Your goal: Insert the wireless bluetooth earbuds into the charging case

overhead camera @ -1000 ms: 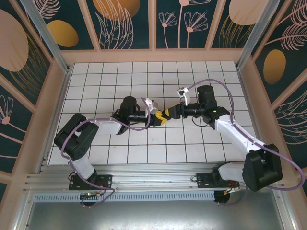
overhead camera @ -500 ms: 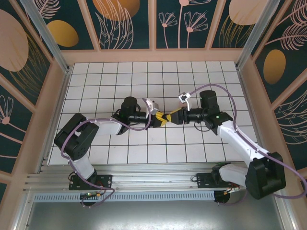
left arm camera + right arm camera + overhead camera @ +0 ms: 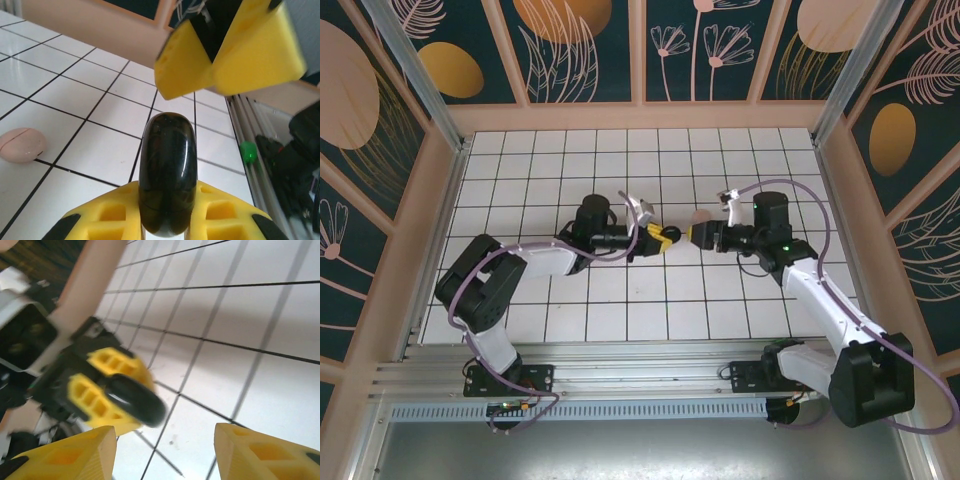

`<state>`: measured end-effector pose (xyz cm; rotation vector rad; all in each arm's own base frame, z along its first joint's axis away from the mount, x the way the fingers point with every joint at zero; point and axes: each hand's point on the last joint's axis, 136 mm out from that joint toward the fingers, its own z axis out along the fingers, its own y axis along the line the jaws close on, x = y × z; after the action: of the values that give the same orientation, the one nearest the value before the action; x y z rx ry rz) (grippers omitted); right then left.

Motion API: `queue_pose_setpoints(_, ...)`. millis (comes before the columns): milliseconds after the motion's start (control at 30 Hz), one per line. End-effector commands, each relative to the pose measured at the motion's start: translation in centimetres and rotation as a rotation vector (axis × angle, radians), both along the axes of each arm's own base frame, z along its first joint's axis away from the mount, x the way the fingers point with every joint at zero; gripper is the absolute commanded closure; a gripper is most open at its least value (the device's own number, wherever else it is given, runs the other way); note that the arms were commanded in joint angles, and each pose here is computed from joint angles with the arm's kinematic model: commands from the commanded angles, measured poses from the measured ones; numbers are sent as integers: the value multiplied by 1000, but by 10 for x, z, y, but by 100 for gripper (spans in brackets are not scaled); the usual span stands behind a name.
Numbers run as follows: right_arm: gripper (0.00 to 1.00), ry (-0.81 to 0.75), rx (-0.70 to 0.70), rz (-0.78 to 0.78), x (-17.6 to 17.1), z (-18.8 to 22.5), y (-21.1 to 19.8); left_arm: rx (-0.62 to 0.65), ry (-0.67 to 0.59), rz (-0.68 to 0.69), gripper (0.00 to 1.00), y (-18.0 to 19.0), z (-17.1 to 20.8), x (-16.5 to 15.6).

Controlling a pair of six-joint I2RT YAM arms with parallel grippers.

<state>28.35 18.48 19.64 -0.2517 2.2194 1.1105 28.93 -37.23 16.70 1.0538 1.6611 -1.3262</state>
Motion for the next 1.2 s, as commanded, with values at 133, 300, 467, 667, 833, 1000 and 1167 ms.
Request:
queue_pose_setpoints(133,45,170,-45,-305,16,-30,-42,96,403,174,89,-14,-32,40)
queue_pose_setpoints(300,45,217,-34,-355,14,-38,-46,247,534,309,89,-15,-60,68)
queue_pose_setpoints(467,46,232,-49,-407,13,-40,-54,320,619,372,88,-17,-76,82)
queue_pose_setpoints(667,46,244,-33,-427,9,-38,-53,393,686,409,88,-19,-97,91)
queue_pose_setpoints(833,46,248,-41,-428,5,-37,-51,442,705,433,86,-16,-108,93)
queue_pose_setpoints(1000,46,255,-51,-421,4,-39,-48,485,715,458,84,-12,-119,95)
queue_pose_setpoints(1167,46,256,-66,-418,5,-39,-47,524,709,481,78,-7,-126,96)
